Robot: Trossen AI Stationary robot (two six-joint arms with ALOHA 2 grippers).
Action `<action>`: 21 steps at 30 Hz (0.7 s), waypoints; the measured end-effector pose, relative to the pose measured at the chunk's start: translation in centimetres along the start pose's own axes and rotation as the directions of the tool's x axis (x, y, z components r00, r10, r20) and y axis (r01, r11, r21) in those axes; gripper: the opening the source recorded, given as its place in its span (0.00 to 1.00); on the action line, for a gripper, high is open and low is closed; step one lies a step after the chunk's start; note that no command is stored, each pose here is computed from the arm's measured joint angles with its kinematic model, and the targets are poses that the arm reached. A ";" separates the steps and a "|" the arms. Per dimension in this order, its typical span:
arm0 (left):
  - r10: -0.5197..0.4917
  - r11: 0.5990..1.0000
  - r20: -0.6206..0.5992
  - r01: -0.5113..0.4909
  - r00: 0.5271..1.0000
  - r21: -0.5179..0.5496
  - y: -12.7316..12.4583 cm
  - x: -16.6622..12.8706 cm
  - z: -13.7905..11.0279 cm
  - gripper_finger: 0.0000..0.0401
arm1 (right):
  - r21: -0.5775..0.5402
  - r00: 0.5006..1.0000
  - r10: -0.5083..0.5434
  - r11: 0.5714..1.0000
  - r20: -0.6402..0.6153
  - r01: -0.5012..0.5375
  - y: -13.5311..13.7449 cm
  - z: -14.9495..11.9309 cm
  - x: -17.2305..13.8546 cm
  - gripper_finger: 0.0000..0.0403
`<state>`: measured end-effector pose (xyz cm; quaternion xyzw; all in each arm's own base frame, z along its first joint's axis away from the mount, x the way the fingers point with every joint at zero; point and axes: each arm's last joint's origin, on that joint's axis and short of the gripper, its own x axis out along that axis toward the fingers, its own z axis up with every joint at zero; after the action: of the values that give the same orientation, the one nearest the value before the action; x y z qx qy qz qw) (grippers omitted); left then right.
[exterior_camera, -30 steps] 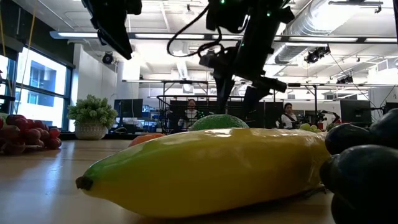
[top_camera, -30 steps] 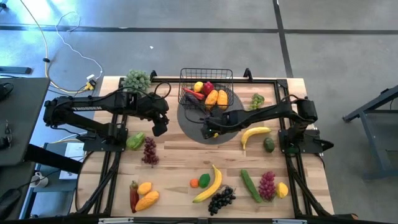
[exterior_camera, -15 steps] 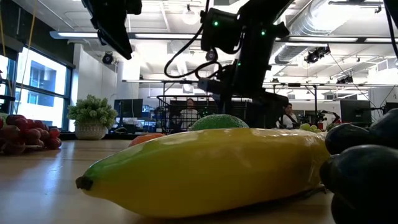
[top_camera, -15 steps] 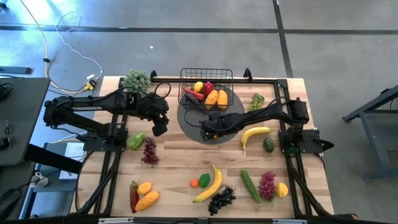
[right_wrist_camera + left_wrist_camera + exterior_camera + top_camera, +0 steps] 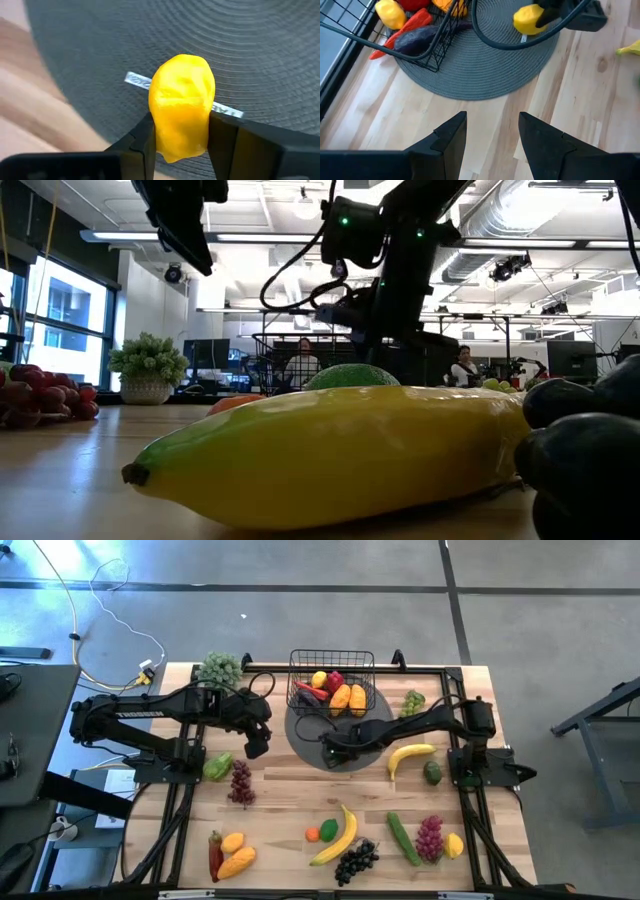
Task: Build produce basket
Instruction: Put the lemon into the wire basket
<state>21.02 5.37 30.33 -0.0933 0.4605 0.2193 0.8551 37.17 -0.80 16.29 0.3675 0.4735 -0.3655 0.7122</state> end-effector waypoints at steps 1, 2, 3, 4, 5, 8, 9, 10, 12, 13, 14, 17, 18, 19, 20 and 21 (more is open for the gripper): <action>0.008 1.000 0.002 -0.008 1.000 -0.001 0.0 0.0 0.0 0.42 | -0.009 1.000 0.017 1.000 -0.007 -0.017 0.0 0.1 -0.2 0.26; 0.019 1.000 0.004 -0.019 1.000 -0.001 0.1 0.0 0.0 0.42 | -0.017 0.999 0.040 0.999 -0.020 -0.041 0.0 0.3 -0.5 0.26; 0.033 0.999 0.006 -0.033 0.999 -0.002 0.1 0.0 0.0 0.42 | -0.019 0.997 0.074 0.997 -0.028 -0.075 0.1 0.7 -0.8 0.26; 0.048 0.999 0.009 -0.048 0.999 -0.003 0.1 0.0 0.0 0.42 | -0.017 0.993 0.108 0.994 -0.046 -0.109 0.1 1.0 -1.1 0.26; 0.062 0.998 0.011 -0.061 0.998 -0.010 0.2 0.0 0.0 0.42 | -0.014 0.989 0.137 0.990 -0.056 -0.138 0.1 1.3 -1.3 0.26; 0.090 0.995 0.013 -0.090 0.996 -0.033 0.6 0.0 0.1 0.42 | -0.022 0.969 0.241 0.970 -0.051 -0.243 0.3 2.3 -2.1 0.26; 0.094 0.995 0.013 -0.094 0.995 -0.039 0.7 0.1 0.1 0.42 | -0.030 0.959 0.278 0.960 -0.046 -0.280 0.4 2.7 -2.5 0.27; 0.098 0.994 0.012 -0.098 0.995 -0.046 0.9 0.1 0.1 0.42 | -0.038 0.947 0.319 0.946 -0.038 -0.321 0.5 3.1 -2.9 0.27; 0.107 0.992 0.010 -0.106 0.994 -0.070 1.2 0.1 0.2 0.42 | -0.069 0.919 0.394 0.916 -0.021 -0.395 0.6 3.9 -3.7 0.27; 0.112 0.990 0.010 -0.111 0.994 -0.083 1.4 0.1 0.2 0.42 | -0.086 0.902 0.431 0.899 -0.012 -0.430 0.6 4.3 -4.1 0.26; 0.117 0.989 0.008 -0.116 0.993 -0.094 1.6 0.2 0.2 0.42 | -0.102 0.885 0.465 0.880 -0.006 -0.463 0.6 4.7 -4.6 0.26; 0.129 0.985 0.005 -0.128 0.992 -0.113 2.0 0.2 0.3 0.42 | -0.151 0.827 0.560 0.822 0.044 -0.549 0.4 6.3 -5.9 0.26; 0.132 0.984 0.005 -0.131 0.991 -0.118 2.1 0.2 0.3 0.42 | -0.166 0.812 0.581 0.808 0.063 -0.565 0.2 6.9 -6.3 0.26; 0.135 0.983 0.004 -0.134 0.991 -0.123 2.3 0.3 0.3 0.42 | -0.182 0.802 0.593 0.799 0.078 -0.573 0.0 7.3 -6.5 0.27; 0.138 0.982 0.003 -0.137 0.990 -0.127 2.4 0.3 0.3 0.42 | -0.199 0.789 0.607 0.788 0.096 -0.582 -0.1 7.8 -6.7 0.27; 0.140 0.982 0.003 -0.139 0.990 -0.130 2.5 0.3 0.3 0.42 | -0.214 0.776 0.621 0.777 0.107 -0.592 -0.4 8.3 -7.0 0.27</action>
<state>20.25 7.75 30.39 -0.1151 0.4456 0.3087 0.8324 38.23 -7.00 25.14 0.4063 0.2950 -0.1046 0.8584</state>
